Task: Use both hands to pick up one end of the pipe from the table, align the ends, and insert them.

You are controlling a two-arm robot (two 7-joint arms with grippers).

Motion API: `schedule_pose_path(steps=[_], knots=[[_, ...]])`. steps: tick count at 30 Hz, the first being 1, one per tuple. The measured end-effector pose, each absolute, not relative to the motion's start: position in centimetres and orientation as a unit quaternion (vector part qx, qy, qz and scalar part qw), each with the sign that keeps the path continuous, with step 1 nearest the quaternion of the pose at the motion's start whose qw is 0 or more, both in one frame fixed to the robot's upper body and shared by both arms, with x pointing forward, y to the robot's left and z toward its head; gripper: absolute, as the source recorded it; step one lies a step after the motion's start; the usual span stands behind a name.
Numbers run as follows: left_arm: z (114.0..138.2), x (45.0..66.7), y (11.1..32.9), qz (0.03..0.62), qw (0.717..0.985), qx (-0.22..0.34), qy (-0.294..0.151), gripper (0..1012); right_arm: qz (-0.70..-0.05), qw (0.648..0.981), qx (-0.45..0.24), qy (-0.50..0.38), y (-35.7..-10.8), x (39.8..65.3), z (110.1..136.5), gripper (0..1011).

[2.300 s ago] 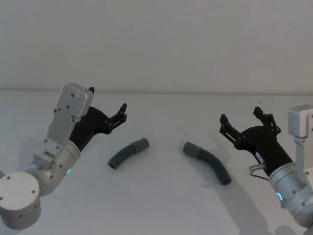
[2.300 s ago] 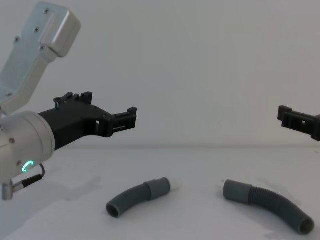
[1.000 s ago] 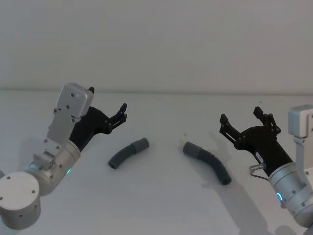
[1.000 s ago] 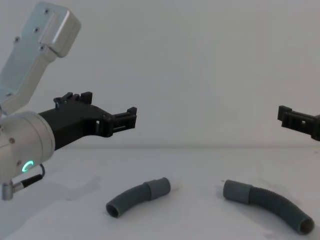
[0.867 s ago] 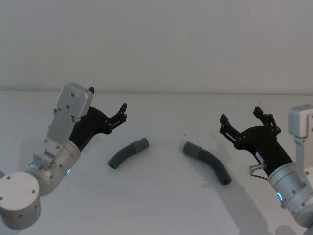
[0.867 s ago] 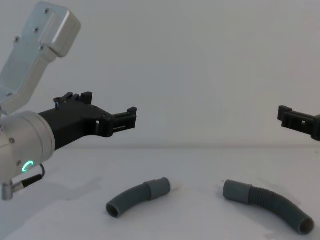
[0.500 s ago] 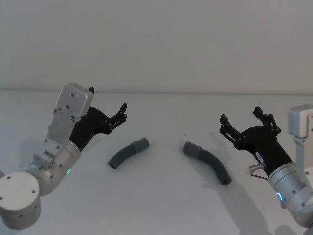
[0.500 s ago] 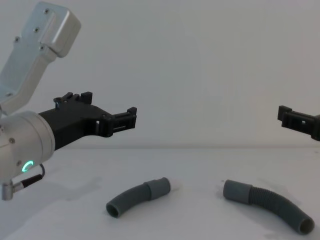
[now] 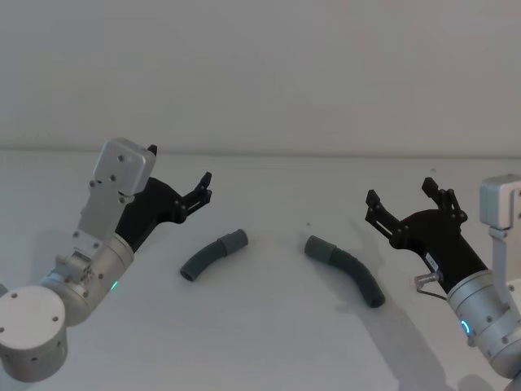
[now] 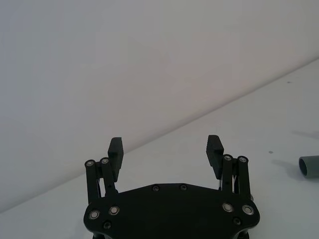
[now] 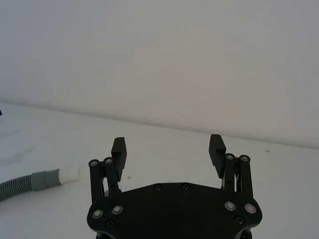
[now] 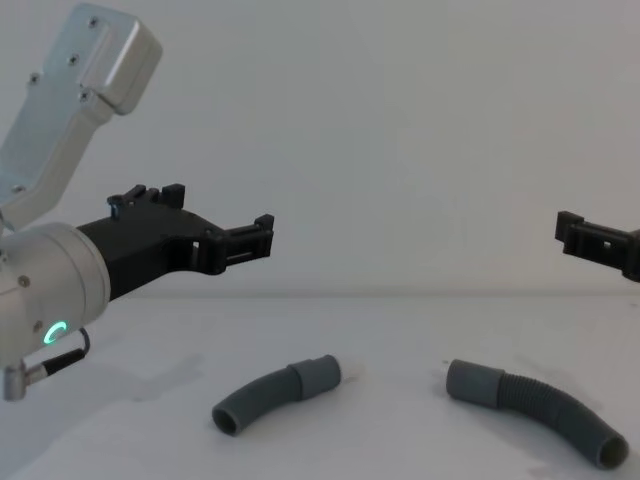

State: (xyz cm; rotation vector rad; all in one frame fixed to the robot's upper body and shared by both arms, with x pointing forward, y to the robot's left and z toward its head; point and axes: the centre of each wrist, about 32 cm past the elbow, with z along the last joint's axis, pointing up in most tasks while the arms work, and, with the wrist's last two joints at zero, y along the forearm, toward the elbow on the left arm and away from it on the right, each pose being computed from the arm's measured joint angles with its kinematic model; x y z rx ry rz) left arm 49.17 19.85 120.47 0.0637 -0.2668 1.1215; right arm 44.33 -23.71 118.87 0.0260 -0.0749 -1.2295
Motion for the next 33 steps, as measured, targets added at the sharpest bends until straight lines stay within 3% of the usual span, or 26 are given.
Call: schedule_pose_path(steps=[33], knots=[[123.6, 48.6, 20.9, 0.43, 0.889, 0.128, -0.089, 1001, -0.577, 0.816, 0.012, -0.035, -23.7, 44.3, 118.9, 1002]])
